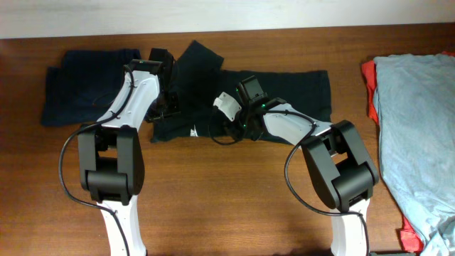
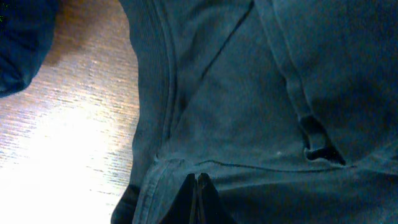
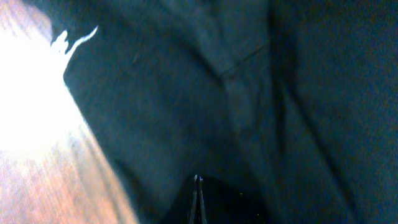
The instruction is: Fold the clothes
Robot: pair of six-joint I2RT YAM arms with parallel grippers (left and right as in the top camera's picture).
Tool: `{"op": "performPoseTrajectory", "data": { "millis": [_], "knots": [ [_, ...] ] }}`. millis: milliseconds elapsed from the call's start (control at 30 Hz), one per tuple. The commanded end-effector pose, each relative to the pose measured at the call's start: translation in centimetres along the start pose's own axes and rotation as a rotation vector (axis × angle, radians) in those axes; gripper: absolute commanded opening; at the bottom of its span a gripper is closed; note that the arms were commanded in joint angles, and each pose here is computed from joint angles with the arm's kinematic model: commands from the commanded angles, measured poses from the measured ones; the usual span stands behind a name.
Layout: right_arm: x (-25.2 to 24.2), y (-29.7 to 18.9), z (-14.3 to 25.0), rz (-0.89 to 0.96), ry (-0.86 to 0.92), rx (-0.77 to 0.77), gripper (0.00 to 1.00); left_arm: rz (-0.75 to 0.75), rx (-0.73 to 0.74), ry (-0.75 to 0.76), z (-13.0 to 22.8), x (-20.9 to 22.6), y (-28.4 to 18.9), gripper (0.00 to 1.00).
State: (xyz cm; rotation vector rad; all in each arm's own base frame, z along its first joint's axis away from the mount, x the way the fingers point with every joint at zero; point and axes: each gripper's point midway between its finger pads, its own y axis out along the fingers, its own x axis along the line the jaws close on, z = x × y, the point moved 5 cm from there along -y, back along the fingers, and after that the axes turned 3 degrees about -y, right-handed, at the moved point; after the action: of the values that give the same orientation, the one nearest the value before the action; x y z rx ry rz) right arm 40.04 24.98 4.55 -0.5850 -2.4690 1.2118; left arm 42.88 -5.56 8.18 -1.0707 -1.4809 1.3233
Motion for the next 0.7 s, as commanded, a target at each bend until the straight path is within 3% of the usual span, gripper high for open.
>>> {"op": "performPoseTrajectory", "data": {
  "millis": [0, 167, 367, 667],
  "knots": [
    [-0.8, 0.5, -0.3, 0.055, -0.017, -0.003, 0.04, 0.022, -0.023, -0.016, -0.2, 0.0, -1.0, 0.04],
    [-1.2, 0.6, -0.3, 0.079, -0.021, -0.003, 0.04, 0.028, -0.019, -0.016, -0.1, -0.1, -0.9, 0.04],
    [-1.2, 0.6, -0.3, 0.079, -0.020, -0.002, 0.04, 0.146, 0.025, -0.005, 0.6, -2.0, 0.5, 0.01],
    [-2.3, 0.5, 0.2, 0.171, -0.019, 0.041, 0.04, 0.146, 0.040, 0.007, 1.8, -2.2, 2.7, 0.01]
  ]
}}
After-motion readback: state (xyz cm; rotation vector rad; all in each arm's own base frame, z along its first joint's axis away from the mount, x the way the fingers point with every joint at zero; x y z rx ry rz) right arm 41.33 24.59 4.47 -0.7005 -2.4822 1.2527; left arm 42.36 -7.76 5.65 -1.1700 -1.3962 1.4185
